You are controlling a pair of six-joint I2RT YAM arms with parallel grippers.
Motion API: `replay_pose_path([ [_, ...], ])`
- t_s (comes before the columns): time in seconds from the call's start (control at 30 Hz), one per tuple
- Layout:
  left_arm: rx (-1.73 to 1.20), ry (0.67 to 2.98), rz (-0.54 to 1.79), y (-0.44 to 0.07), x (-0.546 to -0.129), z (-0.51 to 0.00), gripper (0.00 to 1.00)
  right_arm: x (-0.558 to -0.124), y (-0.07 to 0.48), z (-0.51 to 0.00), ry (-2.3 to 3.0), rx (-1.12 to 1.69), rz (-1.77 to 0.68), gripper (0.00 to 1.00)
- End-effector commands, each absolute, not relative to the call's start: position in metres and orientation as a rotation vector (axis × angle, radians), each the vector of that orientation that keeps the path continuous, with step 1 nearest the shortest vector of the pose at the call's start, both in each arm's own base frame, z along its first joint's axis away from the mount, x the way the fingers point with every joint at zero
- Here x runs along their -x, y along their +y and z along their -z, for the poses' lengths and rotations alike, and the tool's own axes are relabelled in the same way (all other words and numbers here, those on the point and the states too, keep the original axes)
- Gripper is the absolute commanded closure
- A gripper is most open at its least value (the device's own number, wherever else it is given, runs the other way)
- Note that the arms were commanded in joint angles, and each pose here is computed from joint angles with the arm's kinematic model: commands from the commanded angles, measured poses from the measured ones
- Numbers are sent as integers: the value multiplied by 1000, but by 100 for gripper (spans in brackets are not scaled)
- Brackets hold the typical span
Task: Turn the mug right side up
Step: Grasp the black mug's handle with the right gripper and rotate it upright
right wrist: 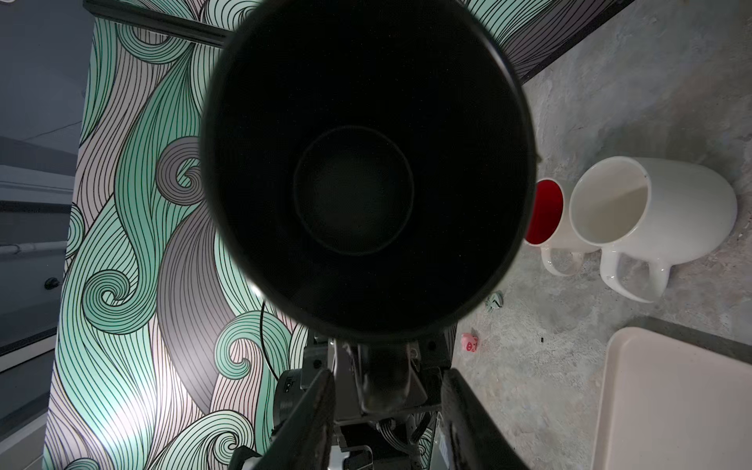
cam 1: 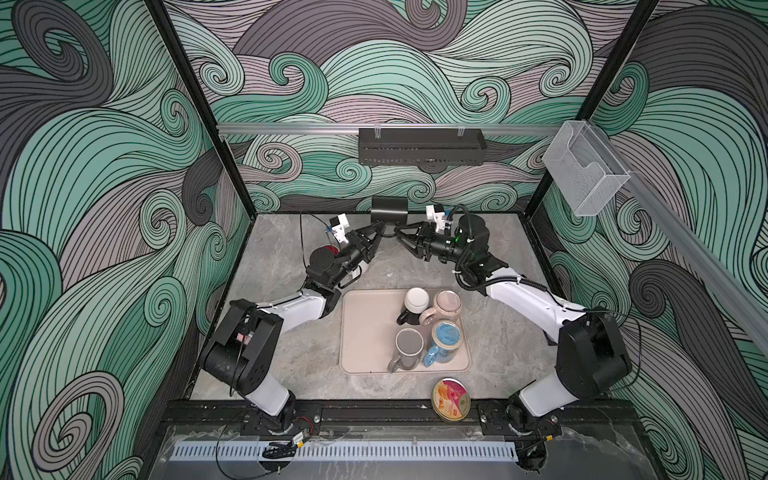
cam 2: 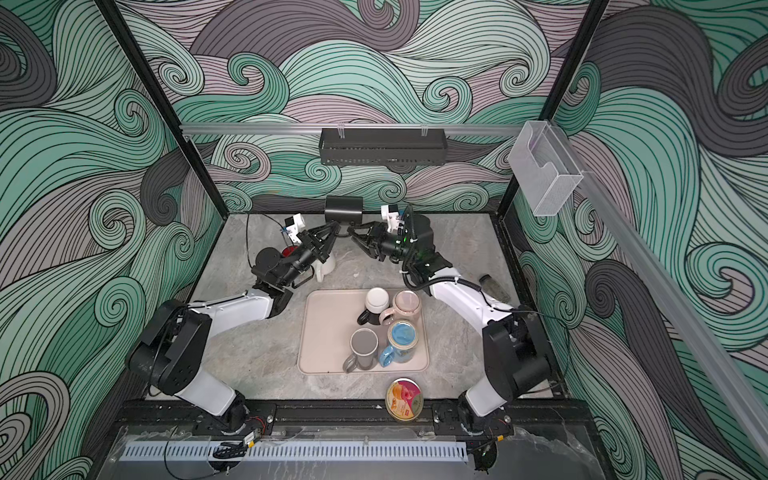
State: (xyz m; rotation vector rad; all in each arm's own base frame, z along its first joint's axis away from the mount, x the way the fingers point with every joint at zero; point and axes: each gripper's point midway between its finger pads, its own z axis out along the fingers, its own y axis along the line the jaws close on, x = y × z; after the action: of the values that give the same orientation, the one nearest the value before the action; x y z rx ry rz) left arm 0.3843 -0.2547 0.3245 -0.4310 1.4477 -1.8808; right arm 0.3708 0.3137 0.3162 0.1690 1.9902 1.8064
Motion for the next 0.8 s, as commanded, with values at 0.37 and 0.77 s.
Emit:
replay_pose_path([
  [0.37,218,1317,1926,-263,-341,-368,100,-384,319,-356,1843,-111,-1838,76],
  [0.77,321,1981,1074,-219,-352,-263,1,-390,321,-348,1952,-60,-1741,100],
])
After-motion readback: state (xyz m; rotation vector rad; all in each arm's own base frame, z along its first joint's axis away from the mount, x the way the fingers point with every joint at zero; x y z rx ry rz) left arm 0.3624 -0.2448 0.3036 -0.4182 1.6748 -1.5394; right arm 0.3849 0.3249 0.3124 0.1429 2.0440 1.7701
